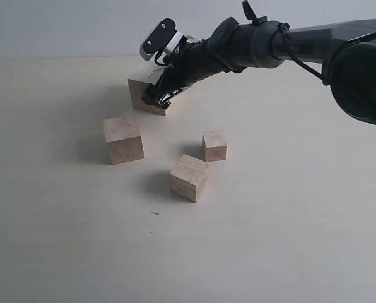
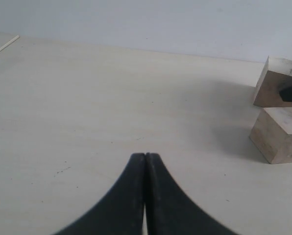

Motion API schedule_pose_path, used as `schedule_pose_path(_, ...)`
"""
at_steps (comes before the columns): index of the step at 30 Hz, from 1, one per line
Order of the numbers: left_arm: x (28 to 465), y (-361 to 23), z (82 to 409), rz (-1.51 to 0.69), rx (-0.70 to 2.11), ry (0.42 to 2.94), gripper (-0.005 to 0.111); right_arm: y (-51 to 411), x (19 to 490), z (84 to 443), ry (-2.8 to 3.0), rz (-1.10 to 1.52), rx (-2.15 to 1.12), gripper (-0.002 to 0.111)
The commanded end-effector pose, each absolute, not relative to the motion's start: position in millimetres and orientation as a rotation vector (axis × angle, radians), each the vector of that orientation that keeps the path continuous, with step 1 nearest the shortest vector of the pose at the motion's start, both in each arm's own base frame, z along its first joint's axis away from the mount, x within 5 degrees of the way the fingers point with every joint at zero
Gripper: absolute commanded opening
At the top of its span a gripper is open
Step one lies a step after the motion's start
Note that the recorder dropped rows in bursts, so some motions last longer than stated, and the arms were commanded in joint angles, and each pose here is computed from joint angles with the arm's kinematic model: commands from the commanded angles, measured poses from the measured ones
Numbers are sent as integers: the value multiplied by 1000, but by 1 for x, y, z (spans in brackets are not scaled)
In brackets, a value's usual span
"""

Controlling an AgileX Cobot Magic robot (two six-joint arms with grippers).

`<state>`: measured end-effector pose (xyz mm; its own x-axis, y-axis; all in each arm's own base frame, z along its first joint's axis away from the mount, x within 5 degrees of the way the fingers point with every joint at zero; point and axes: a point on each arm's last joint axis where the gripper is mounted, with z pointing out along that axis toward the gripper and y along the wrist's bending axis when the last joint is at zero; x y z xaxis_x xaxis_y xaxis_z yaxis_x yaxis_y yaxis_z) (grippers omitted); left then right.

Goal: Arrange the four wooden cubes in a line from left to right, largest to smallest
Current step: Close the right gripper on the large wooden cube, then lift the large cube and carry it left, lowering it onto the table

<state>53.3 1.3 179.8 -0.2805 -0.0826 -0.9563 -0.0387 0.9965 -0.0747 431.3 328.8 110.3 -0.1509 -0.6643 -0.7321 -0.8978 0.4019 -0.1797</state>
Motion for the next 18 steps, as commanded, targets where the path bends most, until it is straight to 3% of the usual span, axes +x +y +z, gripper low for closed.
schedule_pose_path(1, 53, 1, 181, -44, -75, 1837, 0, 331, 428, 112, 1894, 418, -1365, 95)
schedule_pose_path(11, 53, 1, 181, -44, -75, 1837, 0, 332, 422, 126, 1921, 501, -1371, 4)
schedule_pose_path(12, 53, 1, 181, -44, -75, 1837, 0, 332, 419, 126, 1925, 521, -1393, 0)
schedule_pose_path(18, 53, 1, 181, -44, -75, 1837, 0, 333, 414, 142, 1908, 567, -1428, 0)
